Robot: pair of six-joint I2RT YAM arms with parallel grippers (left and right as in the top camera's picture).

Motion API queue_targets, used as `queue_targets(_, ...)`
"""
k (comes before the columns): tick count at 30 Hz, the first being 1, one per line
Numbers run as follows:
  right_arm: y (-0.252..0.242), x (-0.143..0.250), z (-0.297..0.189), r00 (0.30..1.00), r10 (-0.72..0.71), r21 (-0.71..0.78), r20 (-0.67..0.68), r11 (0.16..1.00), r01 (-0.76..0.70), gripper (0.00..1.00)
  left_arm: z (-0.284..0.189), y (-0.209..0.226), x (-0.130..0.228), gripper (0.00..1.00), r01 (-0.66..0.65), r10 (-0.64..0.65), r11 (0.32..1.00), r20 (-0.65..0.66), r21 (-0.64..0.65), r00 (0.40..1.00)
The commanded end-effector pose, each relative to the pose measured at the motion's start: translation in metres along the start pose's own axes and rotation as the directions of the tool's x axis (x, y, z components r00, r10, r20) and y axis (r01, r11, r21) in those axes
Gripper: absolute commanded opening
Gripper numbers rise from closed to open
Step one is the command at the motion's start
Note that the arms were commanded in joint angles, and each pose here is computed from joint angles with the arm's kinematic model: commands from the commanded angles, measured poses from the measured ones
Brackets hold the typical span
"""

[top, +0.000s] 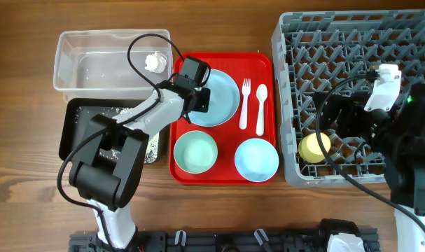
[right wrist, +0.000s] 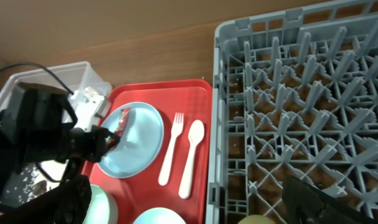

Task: Sort waste into correct bins and load items into the dishwasher rack
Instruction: 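Carry the red wrapper into the clear bin and release it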

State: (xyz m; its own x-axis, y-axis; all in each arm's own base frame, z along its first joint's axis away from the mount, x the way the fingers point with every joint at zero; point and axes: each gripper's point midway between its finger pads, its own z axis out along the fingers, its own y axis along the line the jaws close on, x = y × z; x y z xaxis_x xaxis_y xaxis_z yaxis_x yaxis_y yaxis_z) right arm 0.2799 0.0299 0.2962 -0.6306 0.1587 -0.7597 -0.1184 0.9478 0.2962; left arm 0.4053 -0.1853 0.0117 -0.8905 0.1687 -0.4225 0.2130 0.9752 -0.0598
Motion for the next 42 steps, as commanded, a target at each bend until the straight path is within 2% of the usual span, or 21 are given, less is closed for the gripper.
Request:
queue_targets(1,-0.007,-0.002,0.007,1.0,0.016,0.026,-0.013,1.0,-0.016,1.0,-0.054,-0.003,-0.04,0.04,0.015,-0.017,1.0,0.111,0.019,0.994)
queue_targets(5,-0.013,0.002,0.02,0.998,0.034,0.031,-0.058,0.999,-0.032,1.0,-0.111,0.007,-0.062,0.04,0.04,-0.044,0.999,0.205,0.022,0.978)
queue_targets(9,-0.02,0.011,0.037,0.99,0.074,0.041,-0.123,0.997,-0.07,1.0,-0.14,0.051,-0.075,0.04,0.128,-0.116,0.992,0.274,-0.024,0.955)
queue_targets(13,-0.018,0.035,0.044,0.957,0.167,0.031,-0.237,0.986,-0.164,1.0,-0.144,0.112,-0.08,0.04,0.252,-0.224,0.966,0.298,-0.061,0.928)
queue_targets(16,-0.005,0.03,0.042,0.968,0.108,-0.05,-0.225,0.991,-0.122,1.0,-0.133,0.136,-0.077,0.04,0.302,-0.294,0.953,0.266,0.012,0.918)
queue_targets(20,0.009,0.016,0.014,0.993,0.03,-0.083,-0.116,0.996,-0.04,1.0,-0.116,0.16,-0.068,0.04,0.35,-0.345,0.936,0.226,0.02,0.911)
queue_targets(24,0.024,0.004,-0.036,0.997,-0.056,-0.065,0.057,0.996,0.059,1.0,-0.105,0.169,-0.065,0.04,0.338,-0.331,0.941,0.212,0.001,0.92)
queue_targets(28,0.03,0.008,-0.107,0.952,-0.135,0.064,0.275,0.99,0.122,1.0,-0.092,0.171,-0.066,0.04,0.322,-0.314,0.947,0.212,-0.003,0.926)
queue_targets(30,0.034,0.013,-0.123,0.935,-0.151,0.072,0.32,0.988,0.135,1.0,-0.087,0.172,-0.067,0.04,0.322,-0.315,0.947,0.211,-0.003,0.926)
queue_targets(31,0.037,0.016,-0.129,0.929,-0.157,0.073,0.336,0.987,0.14,1.0,-0.085,0.172,-0.067,0.2,0.322,-0.314,0.947,0.211,-0.002,0.926)
queue_targets(32,0.038,0.018,-0.133,0.925,-0.16,0.073,0.344,0.987,0.143,1.0,-0.083,0.172,-0.067,0.58,0.323,-0.315,0.946,0.208,-0.003,0.926)
queue_targets(33,0.038,0.02,-0.135,0.925,-0.161,0.074,0.345,0.987,0.144,1.0,-0.083,0.172,-0.066,1.0,0.324,-0.317,0.946,0.207,-0.003,0.926)
queue_targets(36,0.037,0.025,-0.133,0.931,-0.156,0.073,0.331,0.988,0.139,1.0,-0.095,0.171,-0.069,1.0,0.345,-0.338,0.938,0.221,0.006,0.915)
queue_targets(42,0.036,0.029,-0.13,0.939,-0.148,0.072,0.312,0.989,0.133,1.0,-0.159,0.159,-0.076,1.0,0.331,-0.326,0.943,0.271,0.03,0.906)
